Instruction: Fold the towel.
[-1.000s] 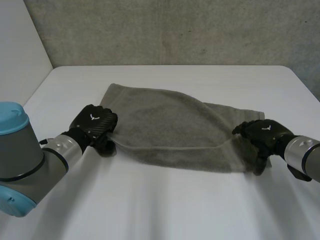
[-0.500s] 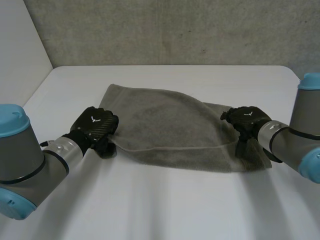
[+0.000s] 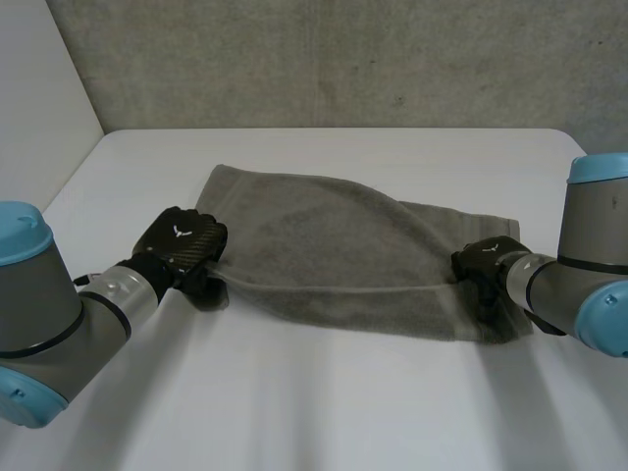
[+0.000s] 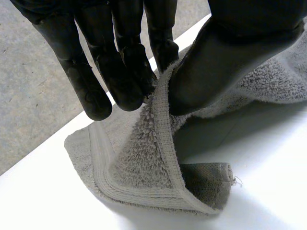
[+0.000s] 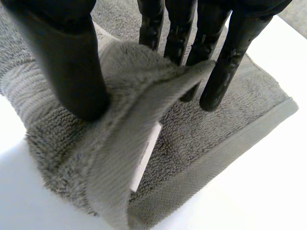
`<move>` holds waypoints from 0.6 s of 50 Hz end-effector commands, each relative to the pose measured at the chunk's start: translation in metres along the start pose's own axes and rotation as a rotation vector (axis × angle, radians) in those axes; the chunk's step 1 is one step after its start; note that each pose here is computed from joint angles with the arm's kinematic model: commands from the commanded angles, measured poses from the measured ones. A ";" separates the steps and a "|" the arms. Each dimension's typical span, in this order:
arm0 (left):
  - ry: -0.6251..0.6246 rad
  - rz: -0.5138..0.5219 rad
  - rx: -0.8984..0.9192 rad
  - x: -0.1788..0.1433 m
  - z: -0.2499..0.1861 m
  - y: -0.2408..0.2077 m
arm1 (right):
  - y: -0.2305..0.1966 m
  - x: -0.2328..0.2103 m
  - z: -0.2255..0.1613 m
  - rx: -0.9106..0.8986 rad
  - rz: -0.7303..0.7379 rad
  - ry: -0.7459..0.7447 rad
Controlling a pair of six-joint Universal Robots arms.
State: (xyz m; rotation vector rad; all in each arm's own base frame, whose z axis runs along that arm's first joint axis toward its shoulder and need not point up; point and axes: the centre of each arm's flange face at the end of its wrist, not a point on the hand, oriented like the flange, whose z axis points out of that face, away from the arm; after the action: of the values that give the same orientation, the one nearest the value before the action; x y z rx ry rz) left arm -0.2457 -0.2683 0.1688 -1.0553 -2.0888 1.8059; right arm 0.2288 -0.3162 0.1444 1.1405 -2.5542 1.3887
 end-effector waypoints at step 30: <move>-0.053 0.111 0.020 -0.004 0.050 0.046 | -0.008 0.017 -0.079 0.185 0.131 -0.007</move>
State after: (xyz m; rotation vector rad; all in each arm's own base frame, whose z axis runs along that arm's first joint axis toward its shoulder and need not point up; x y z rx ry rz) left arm -0.2518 -0.3008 0.1213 -1.1019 -2.0736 1.8816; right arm 0.2089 -0.2648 0.1939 1.0791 -2.5834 1.6372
